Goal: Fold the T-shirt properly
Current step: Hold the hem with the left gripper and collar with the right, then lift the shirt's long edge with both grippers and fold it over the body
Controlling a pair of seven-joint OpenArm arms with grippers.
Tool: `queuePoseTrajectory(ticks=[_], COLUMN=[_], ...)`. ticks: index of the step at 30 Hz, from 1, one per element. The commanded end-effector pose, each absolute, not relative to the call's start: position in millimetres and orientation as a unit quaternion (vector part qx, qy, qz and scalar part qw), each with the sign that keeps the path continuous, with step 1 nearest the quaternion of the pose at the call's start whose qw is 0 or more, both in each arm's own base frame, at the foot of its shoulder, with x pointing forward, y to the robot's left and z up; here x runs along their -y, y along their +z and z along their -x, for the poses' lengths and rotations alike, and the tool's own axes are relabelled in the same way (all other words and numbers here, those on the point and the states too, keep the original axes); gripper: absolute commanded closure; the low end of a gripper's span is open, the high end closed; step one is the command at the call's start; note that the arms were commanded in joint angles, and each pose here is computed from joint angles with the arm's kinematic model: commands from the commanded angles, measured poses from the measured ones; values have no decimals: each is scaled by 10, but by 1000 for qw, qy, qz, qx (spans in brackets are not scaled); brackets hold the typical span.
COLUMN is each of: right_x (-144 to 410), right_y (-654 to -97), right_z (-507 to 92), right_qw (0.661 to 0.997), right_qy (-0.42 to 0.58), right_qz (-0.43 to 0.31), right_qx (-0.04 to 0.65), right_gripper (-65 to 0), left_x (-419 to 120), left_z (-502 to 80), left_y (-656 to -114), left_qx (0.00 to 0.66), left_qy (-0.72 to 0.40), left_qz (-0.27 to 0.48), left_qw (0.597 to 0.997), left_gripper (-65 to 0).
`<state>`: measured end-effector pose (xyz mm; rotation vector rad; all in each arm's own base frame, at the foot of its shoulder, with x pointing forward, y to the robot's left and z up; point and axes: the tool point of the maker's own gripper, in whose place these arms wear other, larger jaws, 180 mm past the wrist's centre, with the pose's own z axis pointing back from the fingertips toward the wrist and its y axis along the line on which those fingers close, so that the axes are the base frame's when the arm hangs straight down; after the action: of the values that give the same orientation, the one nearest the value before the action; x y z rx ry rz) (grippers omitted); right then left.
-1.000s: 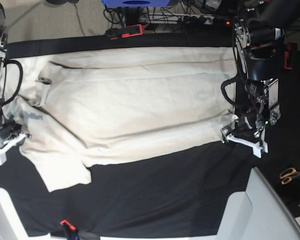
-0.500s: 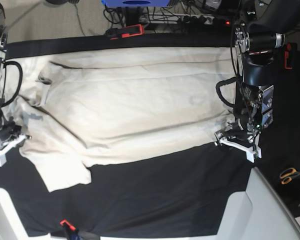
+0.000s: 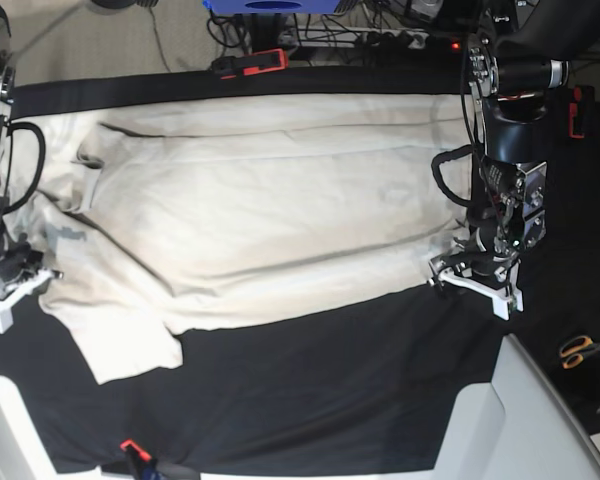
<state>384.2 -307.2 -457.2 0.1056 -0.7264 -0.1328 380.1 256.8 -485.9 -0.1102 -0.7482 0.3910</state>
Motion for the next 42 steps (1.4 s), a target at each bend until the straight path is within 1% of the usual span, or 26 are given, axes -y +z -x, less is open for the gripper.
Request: queuePoseTrajectory(ticks=[1, 3, 6, 11, 19, 25, 29, 33, 39, 42], right_x=[3171, 3171, 3168, 3168, 3168, 3167, 3166, 3168, 3169, 3173], right_y=[-4375, -4375, -4377, -4377, -4383, -4338, -4259, -4185, -4143, -4045], right_z=[-3997, -3997, -3996, -3996, -3990, -4033, -4115, -4190, -4232, -4323], right_qw=[920, 920, 921, 921, 921, 919, 915, 911, 909, 900], right_qy=[-66, -66, -65, -65, -65, -64, -63, -62, -62, -62], right_qz=[-47, -47, -47, -47, -47, -47, -47, -47, -47, -47], right_qx=[382, 382, 382, 382, 381, 387, 396, 405, 410, 428], right_gripper=[0, 0, 0, 0, 0, 0, 0, 0, 0, 0], left_x=[-2464, -2455, -2464, -2523, -2515, -2512, -2576, -2593, -2592, -2597], left_z=[-3633, -3625, -3626, -3645, -3757, -4063, -4147, -4281, -4341, -4387], left_y=[-5019, -5029, -5027, -4999, -4913, -4596, -4399, -4136, -4002, -3903], left_qx=[313, 311, 312, 317, 327, 368, 375, 405, 422, 434], left_qy=[190, 190, 192, 194, 187, 176, 163, 150, 144, 142], left_qz=[63, 64, 64, 59, 59, 63, 60, 57, 56, 56], left_qw=[929, 929, 928, 926, 925, 911, 911, 900, 893, 888], left_gripper=[-339, -232, -107, -5, 0, 0, 0, 0, 0, 0])
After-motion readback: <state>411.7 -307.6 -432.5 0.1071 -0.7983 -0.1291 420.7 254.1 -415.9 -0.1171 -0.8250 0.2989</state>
